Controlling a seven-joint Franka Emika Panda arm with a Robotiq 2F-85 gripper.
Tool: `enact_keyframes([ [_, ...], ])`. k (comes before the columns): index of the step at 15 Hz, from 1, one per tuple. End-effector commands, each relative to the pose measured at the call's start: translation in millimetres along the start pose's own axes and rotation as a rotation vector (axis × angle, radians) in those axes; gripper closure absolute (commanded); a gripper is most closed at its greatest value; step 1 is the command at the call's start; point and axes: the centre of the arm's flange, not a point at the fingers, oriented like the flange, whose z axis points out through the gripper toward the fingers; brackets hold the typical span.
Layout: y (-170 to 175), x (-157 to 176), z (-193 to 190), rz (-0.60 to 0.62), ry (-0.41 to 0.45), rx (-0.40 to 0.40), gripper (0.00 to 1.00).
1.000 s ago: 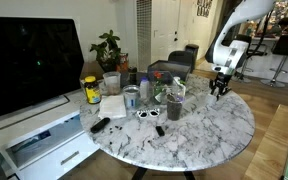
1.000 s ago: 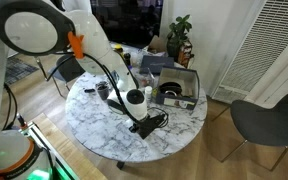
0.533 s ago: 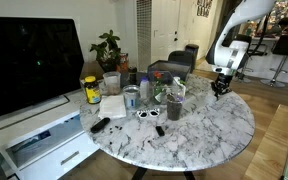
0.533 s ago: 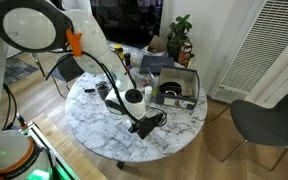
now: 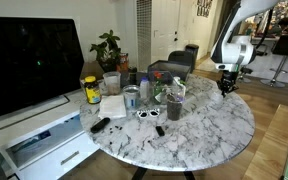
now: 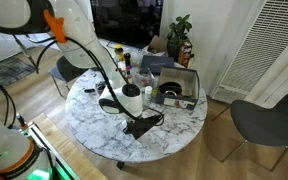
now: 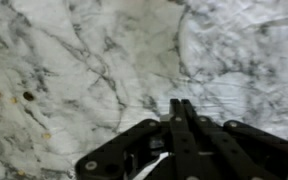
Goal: Use the clear measuring cup to remove some contents from the clear cup.
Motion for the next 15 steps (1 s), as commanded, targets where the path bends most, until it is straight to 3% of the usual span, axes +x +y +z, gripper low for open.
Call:
enact_keyframes([
  [1,-24.5,28.8,-62.6,0.056,-0.036,0.127,0.99],
  [4,-42.4,58.9,-80.0,0.118,-0.038,0.206,0.99],
  [7,-50.3,108.6,-90.6,0.17,-0.007,0.224,0.99],
  [15,-53.9,283.1,-143.7,0.262,0.064,0.1,0.99],
])
